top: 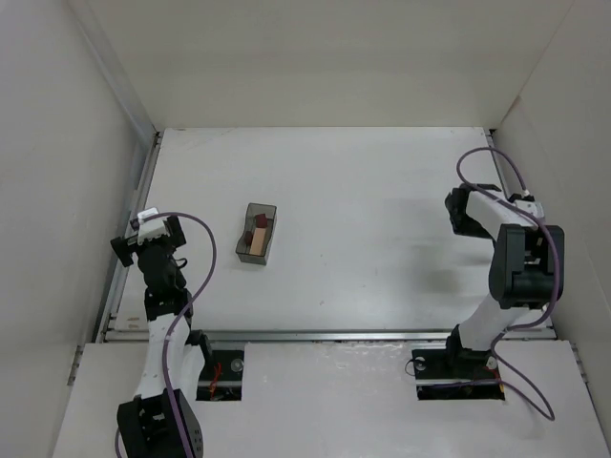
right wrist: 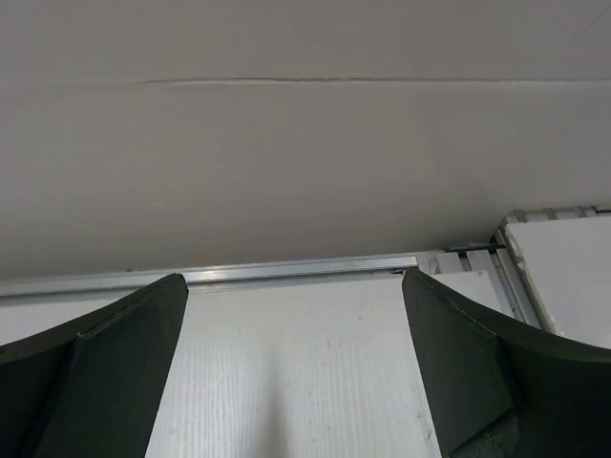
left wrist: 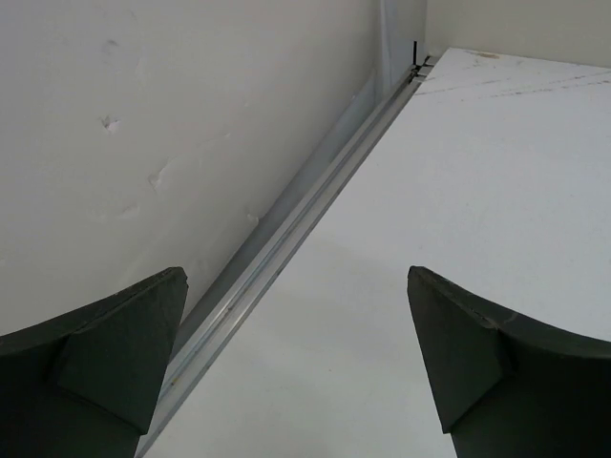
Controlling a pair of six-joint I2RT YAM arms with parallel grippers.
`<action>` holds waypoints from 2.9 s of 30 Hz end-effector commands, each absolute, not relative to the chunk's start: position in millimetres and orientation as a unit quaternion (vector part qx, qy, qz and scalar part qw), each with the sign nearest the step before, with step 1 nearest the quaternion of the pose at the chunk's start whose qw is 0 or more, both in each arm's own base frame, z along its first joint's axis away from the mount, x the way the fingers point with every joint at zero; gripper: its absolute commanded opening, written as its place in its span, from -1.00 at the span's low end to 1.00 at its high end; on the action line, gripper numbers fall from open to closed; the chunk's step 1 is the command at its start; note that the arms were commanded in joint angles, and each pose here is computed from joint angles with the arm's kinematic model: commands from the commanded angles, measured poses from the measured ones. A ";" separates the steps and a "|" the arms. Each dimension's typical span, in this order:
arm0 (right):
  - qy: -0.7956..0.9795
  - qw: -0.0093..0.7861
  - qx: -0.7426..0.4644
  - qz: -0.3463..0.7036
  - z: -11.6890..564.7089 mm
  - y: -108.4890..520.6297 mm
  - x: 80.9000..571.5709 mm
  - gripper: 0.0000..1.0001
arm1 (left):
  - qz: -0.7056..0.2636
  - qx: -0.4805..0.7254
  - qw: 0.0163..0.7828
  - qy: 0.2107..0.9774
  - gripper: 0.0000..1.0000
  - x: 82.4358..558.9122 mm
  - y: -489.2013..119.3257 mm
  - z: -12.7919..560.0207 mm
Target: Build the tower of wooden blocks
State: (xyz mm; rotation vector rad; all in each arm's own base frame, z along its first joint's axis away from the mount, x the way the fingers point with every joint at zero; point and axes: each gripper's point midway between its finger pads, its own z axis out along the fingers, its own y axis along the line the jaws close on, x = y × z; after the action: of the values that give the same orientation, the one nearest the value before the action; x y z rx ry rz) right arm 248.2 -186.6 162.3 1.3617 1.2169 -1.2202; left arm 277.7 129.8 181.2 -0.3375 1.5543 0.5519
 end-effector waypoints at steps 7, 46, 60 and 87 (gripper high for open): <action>0.544 0.523 0.458 -0.470 301.7 -129.5 340.6 1.00 | 0.225 -0.054 0.683 0.693 1.00 295.7 108.1 203.8; 0.889 0.453 -0.006 -0.056 200.4 162.1 429.4 1.00 | -0.052 0.227 0.106 0.967 -0.66 313.4 -76.1 50.7; 0.878 0.469 0.014 -0.090 218.7 143.4 423.8 1.00 | 0.336 0.295 0.320 0.835 -1.00 430.5 -102.1 148.8; 0.881 0.463 0.003 -0.100 218.4 122.9 390.9 1.00 | 0.115 0.402 0.293 0.860 0.81 357.4 -228.8 134.8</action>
State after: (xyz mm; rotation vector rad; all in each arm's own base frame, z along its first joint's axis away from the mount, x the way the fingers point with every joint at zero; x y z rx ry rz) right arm 395.6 122.4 205.4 0.0365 2.1866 -0.2733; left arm 352.9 -227.7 84.5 1.2076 2.2682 0.5096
